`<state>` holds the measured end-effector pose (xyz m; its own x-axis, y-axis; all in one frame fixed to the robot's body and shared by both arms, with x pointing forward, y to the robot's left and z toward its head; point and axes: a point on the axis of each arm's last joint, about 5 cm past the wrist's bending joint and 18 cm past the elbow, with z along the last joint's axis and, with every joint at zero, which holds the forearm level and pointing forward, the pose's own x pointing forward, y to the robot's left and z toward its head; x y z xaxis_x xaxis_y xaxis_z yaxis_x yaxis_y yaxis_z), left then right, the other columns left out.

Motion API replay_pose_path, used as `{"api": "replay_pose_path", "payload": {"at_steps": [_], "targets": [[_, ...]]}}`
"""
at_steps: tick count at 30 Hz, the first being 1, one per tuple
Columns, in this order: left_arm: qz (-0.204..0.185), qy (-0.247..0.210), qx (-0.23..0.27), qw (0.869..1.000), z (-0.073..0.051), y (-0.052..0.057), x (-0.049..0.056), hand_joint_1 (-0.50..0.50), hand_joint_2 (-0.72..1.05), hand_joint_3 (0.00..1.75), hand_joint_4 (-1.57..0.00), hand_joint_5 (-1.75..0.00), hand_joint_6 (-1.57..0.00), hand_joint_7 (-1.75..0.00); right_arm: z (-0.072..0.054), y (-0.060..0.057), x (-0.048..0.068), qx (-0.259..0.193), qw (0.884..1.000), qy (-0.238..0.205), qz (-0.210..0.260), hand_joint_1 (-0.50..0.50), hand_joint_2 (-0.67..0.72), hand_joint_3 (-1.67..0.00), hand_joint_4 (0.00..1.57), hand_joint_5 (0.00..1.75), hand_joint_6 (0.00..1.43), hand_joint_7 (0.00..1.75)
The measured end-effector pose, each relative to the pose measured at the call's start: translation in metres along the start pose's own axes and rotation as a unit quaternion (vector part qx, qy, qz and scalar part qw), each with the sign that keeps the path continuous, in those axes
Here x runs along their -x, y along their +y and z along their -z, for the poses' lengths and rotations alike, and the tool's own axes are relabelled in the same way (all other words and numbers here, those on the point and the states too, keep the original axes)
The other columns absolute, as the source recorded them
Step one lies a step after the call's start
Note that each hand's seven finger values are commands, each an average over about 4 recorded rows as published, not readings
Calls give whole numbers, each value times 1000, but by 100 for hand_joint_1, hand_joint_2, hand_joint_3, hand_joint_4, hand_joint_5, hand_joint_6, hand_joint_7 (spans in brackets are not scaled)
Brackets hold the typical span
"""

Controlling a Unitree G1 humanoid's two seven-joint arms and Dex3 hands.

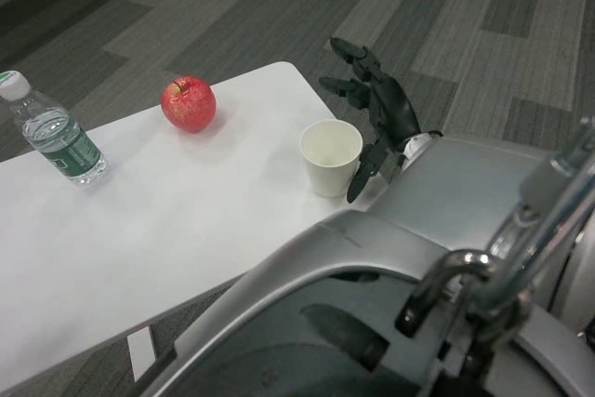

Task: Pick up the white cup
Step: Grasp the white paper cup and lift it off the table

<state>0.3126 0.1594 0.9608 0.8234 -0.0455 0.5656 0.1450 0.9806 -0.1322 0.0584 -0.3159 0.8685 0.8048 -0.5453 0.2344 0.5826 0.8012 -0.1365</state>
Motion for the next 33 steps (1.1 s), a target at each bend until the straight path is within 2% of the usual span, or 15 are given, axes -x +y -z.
{"api": "replay_pose_path", "payload": {"at_steps": [15, 23, 29, 33], "targets": [[-1, 3, -1, 1000, 1, 1, 1, -50, -64, 9, 0, -31, 0, -14, 15, 31, -7, -35, 997, 26, -67, -42, 72, 0, 33, 39, 0, 28], [-2, 3, -1, 1000, 1, 1, 1, -50, -64, 9, 0, -31, 0, -14, 21, 43, -9, -46, 994, 39, -93, -42, 72, 0, 34, 39, 0, 28], [-2, 3, 0, 1000, 1, 1, 1, -50, -64, 9, 0, -31, 0, -14, 26, 51, -13, -54, 992, 45, -102, -42, 72, 0, 26, 34, 0, 28], [-2, 3, 0, 1000, 1, 1, 1, -50, -64, 9, 0, -31, 0, -14, 28, 54, -14, -57, 992, 48, -105, -42, 72, 0, 12, 29, 0, 28]]}}
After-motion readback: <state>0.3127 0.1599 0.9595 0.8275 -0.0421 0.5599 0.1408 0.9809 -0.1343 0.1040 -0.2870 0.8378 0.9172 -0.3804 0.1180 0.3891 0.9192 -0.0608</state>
